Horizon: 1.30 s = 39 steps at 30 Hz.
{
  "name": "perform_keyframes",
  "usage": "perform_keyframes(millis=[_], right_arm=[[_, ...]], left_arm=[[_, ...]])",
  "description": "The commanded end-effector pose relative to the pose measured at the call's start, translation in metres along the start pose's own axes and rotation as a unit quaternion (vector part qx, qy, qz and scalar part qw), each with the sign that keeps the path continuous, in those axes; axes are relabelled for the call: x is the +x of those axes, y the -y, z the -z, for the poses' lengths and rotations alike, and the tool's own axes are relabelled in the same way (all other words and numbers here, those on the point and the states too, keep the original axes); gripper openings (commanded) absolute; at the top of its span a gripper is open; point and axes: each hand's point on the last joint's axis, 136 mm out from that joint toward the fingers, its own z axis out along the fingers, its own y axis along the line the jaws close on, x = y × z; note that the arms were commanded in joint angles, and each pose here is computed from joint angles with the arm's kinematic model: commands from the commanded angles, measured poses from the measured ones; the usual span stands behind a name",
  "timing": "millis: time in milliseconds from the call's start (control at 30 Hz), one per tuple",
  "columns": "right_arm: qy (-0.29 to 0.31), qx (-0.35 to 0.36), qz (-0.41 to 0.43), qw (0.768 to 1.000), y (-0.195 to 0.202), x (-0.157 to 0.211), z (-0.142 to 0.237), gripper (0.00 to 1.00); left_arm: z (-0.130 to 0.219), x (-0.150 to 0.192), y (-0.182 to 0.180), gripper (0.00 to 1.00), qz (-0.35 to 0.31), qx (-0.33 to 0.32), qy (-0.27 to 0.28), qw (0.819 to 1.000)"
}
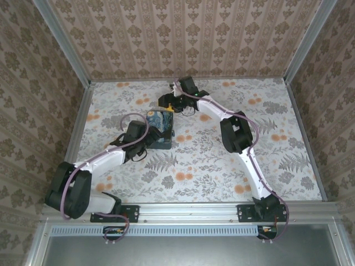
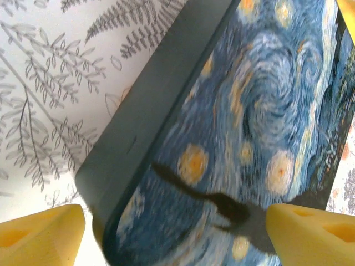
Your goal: Unlock a padlock with a key
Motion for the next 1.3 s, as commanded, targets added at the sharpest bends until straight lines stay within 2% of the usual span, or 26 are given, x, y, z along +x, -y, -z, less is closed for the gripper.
perform_keyframes(millis=[0, 233, 433, 567, 667, 967, 1267], right_arm=[[-0.013, -0.023, -0.004, 1.000, -0.019, 0.014, 0.007, 0.65], [0.007, -0.034, -0.021, 0.999, -0.019, 0.042, 0.029, 0.64], [0.044, -0.031, -0.051, 0.997, -0.005, 0.067, 0.051, 0.65], [0.085, -0.023, -0.078, 0.993, 0.012, 0.076, 0.073, 0.74], [0.114, -0.015, -0.094, 0.989, 0.024, 0.080, 0.091, 0.82], [0.176, 0.008, -0.121, 0.977, 0.045, 0.076, 0.136, 0.83], [0.194, 0.003, -0.141, 0.971, 0.051, 0.076, 0.147, 0.84]], left_arm=[[-0.001, -0.018, 0.016, 0.94, -0.014, 0.029, 0.008, 0.999], [-0.011, -0.027, 0.023, 0.94, -0.029, 0.039, -0.001, 0.999], [-0.024, -0.024, 0.047, 0.94, -0.045, 0.064, -0.020, 0.997], [-0.036, -0.021, 0.066, 0.95, -0.056, 0.075, -0.027, 0.995], [-0.046, -0.007, 0.086, 0.96, -0.072, 0.090, -0.044, 0.992], [-0.078, -0.010, 0.126, 0.97, -0.078, 0.116, -0.057, 0.989], [-0.098, -0.018, 0.147, 0.98, -0.084, 0.129, -0.059, 0.986]])
